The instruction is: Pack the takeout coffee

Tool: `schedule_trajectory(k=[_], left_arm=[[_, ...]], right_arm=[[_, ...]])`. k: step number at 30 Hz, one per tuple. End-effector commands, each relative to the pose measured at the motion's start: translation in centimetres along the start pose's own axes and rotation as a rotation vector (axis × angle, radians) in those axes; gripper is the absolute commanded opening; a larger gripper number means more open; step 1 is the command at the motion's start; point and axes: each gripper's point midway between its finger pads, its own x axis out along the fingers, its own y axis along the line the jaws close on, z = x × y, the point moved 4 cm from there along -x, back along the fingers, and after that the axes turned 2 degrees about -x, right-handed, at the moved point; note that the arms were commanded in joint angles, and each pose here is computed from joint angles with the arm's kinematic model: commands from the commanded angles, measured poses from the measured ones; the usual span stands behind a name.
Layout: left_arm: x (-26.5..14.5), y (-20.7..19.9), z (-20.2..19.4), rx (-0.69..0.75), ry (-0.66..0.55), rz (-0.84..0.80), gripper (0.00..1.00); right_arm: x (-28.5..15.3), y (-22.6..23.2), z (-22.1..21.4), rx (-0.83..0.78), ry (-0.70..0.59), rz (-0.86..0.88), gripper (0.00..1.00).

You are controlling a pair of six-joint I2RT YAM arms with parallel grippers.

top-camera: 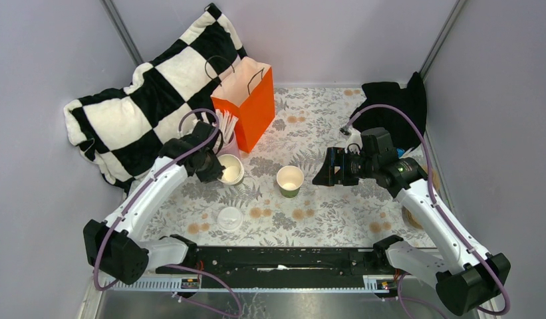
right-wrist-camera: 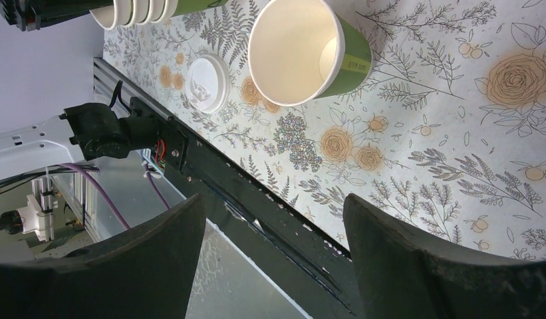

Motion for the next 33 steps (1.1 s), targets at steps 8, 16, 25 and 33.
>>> schedule_trajectory(k=[8, 16, 25, 33], left_arm=[[0.3, -0.8, 1.8, -0.009, 0.028, -0.019, 0.19], [-1.7, 1.0, 1.9, 0.002, -0.017, 0.022, 0.56], [-5.1, 2.8, -2.2, 0.069, 0.032, -0.054, 0.97], [-2.7, -0.2, -10.8, 0.378, 0.054, 0.023, 0.99]], right_arm=[[-0.5, 0.6, 0.6, -0.039, -0.029, 0.012, 0.82], [-0.5, 0.6, 0.6, -0.044, -0.027, 0.012, 0.82], [0.2, 0.2, 0.3, -0.027, -0.017, 0.026, 0.82], [0.3, 0.2, 0.2, -0.024, -0.013, 0.024, 0.82]])
